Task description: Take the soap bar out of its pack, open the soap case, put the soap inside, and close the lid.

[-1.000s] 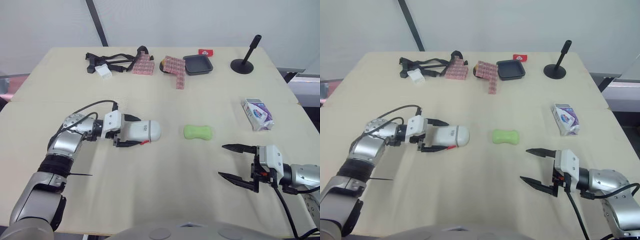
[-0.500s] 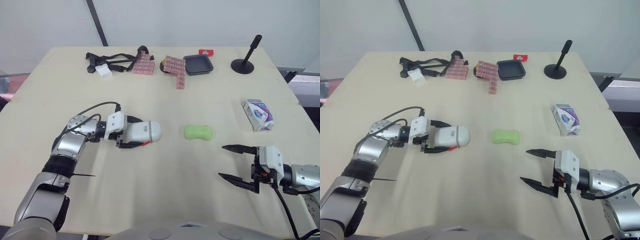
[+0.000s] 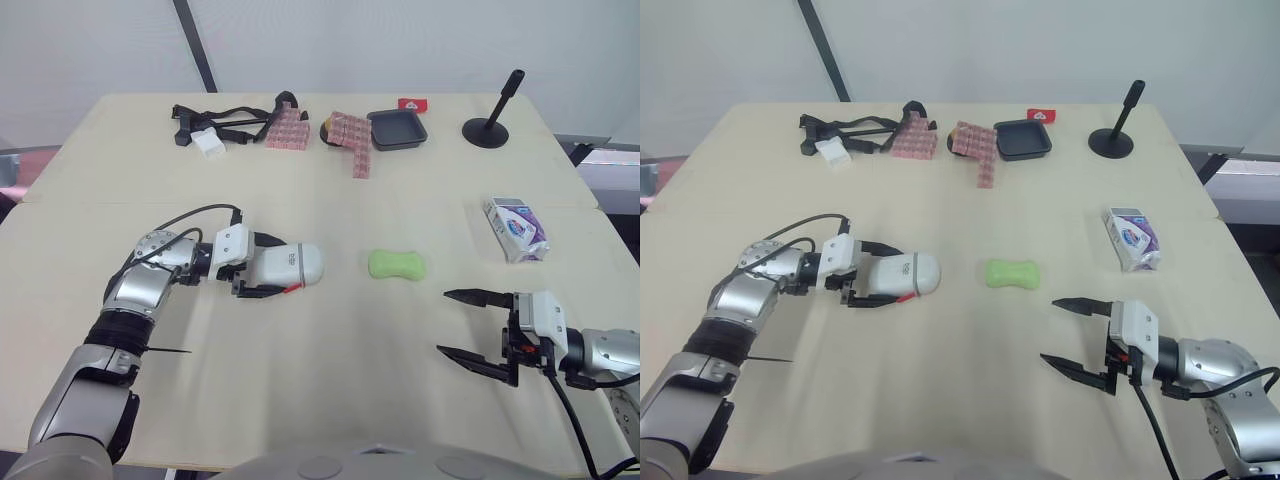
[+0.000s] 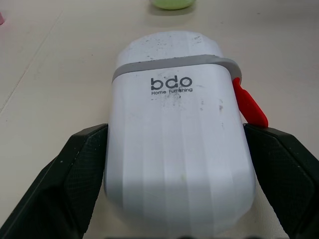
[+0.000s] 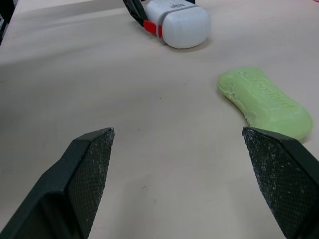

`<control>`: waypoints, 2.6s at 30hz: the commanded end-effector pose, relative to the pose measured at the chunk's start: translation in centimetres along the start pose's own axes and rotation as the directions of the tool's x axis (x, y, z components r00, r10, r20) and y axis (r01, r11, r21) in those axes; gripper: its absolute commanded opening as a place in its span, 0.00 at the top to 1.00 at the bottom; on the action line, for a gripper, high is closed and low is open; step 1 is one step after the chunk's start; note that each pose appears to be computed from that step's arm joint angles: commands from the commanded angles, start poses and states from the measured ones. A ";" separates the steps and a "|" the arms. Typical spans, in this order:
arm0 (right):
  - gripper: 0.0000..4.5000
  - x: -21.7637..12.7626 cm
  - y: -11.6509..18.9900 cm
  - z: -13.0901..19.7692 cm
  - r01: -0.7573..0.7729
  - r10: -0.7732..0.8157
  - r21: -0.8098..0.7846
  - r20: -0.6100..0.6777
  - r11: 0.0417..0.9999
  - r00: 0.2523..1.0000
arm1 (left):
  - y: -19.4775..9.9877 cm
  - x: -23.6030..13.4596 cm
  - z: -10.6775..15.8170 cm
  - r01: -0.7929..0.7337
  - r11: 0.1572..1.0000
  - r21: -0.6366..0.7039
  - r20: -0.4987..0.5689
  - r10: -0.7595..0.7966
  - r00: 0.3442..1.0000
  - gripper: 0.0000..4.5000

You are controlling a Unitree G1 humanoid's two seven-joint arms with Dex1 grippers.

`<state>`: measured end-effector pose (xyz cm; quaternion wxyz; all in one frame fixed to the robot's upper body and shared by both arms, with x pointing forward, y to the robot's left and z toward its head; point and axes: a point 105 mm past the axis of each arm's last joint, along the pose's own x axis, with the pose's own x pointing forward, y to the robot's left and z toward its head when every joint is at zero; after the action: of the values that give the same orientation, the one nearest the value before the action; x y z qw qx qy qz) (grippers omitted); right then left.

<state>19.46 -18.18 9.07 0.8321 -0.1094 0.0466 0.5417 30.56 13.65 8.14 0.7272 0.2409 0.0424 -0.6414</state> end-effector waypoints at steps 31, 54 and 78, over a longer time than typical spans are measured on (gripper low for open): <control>0.00 5.2 -0.5 7.7 -0.055 0.071 0.616 -0.002 0.786 0.997 | -3.1 2.8 9.4 -0.232 0.916 0.328 0.350 0.110 0.930 0.23; 0.00 8.2 -0.9 9.2 -0.100 0.109 0.776 0.041 0.623 0.993 | -4.0 3.8 10.6 -0.233 0.875 0.425 0.394 0.053 0.918 0.23; 0.55 8.2 0.0 9.7 -0.183 0.164 0.813 0.109 0.553 0.980 | -3.5 4.0 10.6 -0.252 0.876 0.412 0.397 0.076 0.915 0.23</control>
<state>23.25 -9.19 15.90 0.7532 0.2832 0.3013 0.5115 25.19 5.66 13.81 0.6963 0.2855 -0.2442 -0.6115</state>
